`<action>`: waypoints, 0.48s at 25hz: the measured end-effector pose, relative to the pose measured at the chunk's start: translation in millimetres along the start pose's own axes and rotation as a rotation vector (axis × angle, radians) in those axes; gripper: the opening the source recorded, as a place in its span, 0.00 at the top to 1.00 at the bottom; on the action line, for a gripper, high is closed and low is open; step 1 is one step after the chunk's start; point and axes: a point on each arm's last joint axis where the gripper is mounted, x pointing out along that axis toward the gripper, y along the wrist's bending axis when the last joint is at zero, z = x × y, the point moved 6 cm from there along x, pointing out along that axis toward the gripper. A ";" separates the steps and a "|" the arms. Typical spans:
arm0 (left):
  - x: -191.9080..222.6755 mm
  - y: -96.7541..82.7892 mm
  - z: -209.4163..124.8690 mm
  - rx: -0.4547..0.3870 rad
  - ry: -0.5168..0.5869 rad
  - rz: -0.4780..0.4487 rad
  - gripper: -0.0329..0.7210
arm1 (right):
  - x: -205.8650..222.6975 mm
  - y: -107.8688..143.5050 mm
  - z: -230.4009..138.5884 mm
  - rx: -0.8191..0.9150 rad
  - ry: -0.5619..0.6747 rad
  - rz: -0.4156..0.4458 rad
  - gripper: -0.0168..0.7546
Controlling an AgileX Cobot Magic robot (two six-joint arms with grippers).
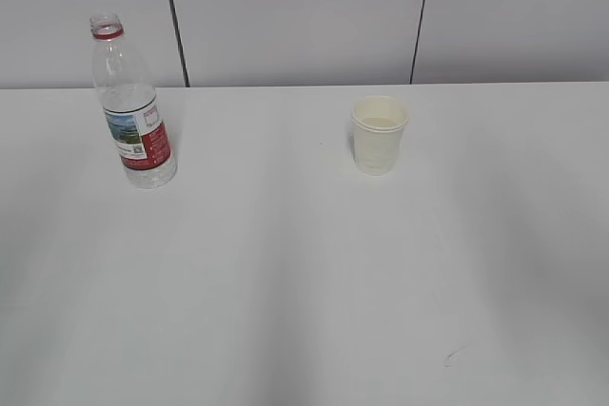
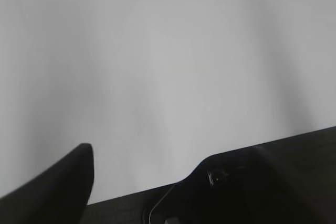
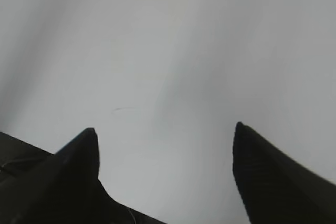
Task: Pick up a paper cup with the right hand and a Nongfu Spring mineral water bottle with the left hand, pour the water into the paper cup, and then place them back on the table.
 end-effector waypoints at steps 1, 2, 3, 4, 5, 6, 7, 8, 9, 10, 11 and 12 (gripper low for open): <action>-6.0 -0.3 -2.9 0.002 -0.026 -0.001 0.26 | -11.4 0.2 -3.9 0.000 -0.039 -0.003 0.22; -12.9 -0.6 -6.2 0.004 -0.059 -0.002 0.26 | -24.1 0.5 -8.9 0.001 -0.083 -0.007 0.22; -19.6 -0.8 -9.7 0.007 -0.092 -0.003 0.26 | -34.5 0.9 -16.1 0.003 -0.120 -0.009 0.22; -25.8 -0.8 -13.1 0.010 -0.123 -0.002 0.26 | -41.1 1.2 -24.6 0.015 -0.138 -0.012 0.22; -30.5 -0.2 -15.8 0.013 -0.148 0.002 0.26 | -47.2 1.1 -34.4 0.029 -0.158 -0.017 0.22; -34.7 0.3 -19.5 0.016 -0.172 0.006 0.26 | -52.3 1.1 -43.4 0.036 -0.182 -0.023 0.22; -36.5 1.2 -24.3 0.018 -0.189 0.011 0.26 | -54.4 1.4 -53.7 0.042 -0.197 -0.027 0.22; -34.5 2.1 -29.9 0.018 -0.189 0.014 0.26 | -53.4 1.5 -63.1 0.042 -0.205 -0.031 0.22; -32.4 3.1 -35.9 0.019 -0.191 0.019 0.26 | -54.0 1.3 -72.5 0.042 -0.221 -0.038 0.22; -27.6 4.0 -43.1 0.020 -0.183 0.021 0.26 | -51.4 1.1 -82.7 0.040 -0.229 -0.045 0.22; -21.4 5.2 -50.5 0.020 -0.170 0.026 0.26 | -46.6 0.7 -91.5 0.040 -0.229 -0.054 0.22; -14.4 6.1 -57.4 0.019 -0.151 0.028 0.26 | -41.8 0.2 -100.8 0.039 -0.231 -0.062 0.22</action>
